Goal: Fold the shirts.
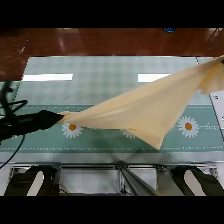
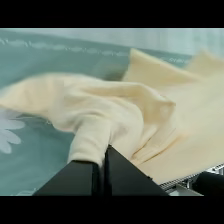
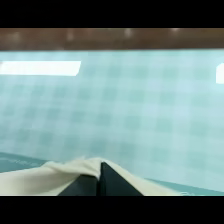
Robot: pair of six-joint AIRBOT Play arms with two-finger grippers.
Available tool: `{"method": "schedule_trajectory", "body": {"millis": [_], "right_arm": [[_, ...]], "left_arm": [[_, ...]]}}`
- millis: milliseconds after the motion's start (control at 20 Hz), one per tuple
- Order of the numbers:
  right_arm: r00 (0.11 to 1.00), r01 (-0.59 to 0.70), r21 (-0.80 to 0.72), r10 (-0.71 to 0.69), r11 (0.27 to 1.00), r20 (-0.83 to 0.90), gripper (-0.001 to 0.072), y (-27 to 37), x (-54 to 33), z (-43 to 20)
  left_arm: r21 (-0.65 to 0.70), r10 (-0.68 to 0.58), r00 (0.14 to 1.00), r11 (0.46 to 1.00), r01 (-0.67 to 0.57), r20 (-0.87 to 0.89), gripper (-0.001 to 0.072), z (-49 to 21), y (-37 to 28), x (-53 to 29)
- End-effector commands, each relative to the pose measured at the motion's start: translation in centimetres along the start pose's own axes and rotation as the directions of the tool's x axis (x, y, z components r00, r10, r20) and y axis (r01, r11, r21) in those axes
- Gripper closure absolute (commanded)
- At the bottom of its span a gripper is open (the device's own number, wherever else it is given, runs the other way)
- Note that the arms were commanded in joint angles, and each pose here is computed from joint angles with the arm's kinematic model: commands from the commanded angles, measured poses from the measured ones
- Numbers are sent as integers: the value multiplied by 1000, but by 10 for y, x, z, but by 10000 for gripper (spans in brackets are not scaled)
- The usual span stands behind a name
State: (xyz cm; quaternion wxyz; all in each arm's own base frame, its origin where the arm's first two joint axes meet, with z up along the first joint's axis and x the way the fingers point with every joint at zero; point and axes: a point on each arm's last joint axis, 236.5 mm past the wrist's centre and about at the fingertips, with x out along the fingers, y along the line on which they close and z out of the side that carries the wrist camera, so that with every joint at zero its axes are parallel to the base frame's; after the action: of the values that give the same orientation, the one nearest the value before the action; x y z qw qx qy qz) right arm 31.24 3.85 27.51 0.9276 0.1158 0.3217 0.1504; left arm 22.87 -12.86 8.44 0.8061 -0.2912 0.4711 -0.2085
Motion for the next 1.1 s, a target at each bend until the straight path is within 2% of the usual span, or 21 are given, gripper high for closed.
{"method": "schedule_trajectory", "body": {"millis": [0,150,400,450,500,550,600,700,850,950,1050], "right_arm": [[990,-87,87,96,992,-106,693,-29,87,-9],[976,-69,193,106,979,-189,693,-68,154,-19],[943,-11,349,126,937,-309,692,-118,224,-50],[937,9,387,127,922,-326,657,-126,232,-58],[928,30,430,134,902,-346,446,-133,237,-66],[922,41,449,140,892,-362,292,-137,239,-72],[919,56,455,132,889,-371,295,-144,235,-75],[917,100,451,94,887,-387,296,-165,211,-77],[835,298,389,-41,872,-549,302,-218,144,-118],[823,369,477,-43,798,-566,305,-230,127,-157],[828,345,537,20,770,-560,306,-212,136,-208]], "left_arm": [[-72,3,1000,997,-2,13,687,-7,28,73],[-23,57,998,998,-56,37,687,16,29,127],[-69,125,992,990,-127,-22,685,67,47,202],[-67,117,992,991,-119,-38,650,78,44,213],[-62,100,993,993,-104,-65,528,85,38,220],[-39,76,992,996,-80,-104,243,92,30,224],[18,57,988,998,-55,-145,200,100,25,221],[73,83,978,995,-70,-192,200,129,33,190],[0,194,952,980,-200,-235,200,161,83,115],[-134,184,907,959,-250,-380,200,129,109,86],[-158,156,863,953,-259,-480,200,87,124,90]]}}
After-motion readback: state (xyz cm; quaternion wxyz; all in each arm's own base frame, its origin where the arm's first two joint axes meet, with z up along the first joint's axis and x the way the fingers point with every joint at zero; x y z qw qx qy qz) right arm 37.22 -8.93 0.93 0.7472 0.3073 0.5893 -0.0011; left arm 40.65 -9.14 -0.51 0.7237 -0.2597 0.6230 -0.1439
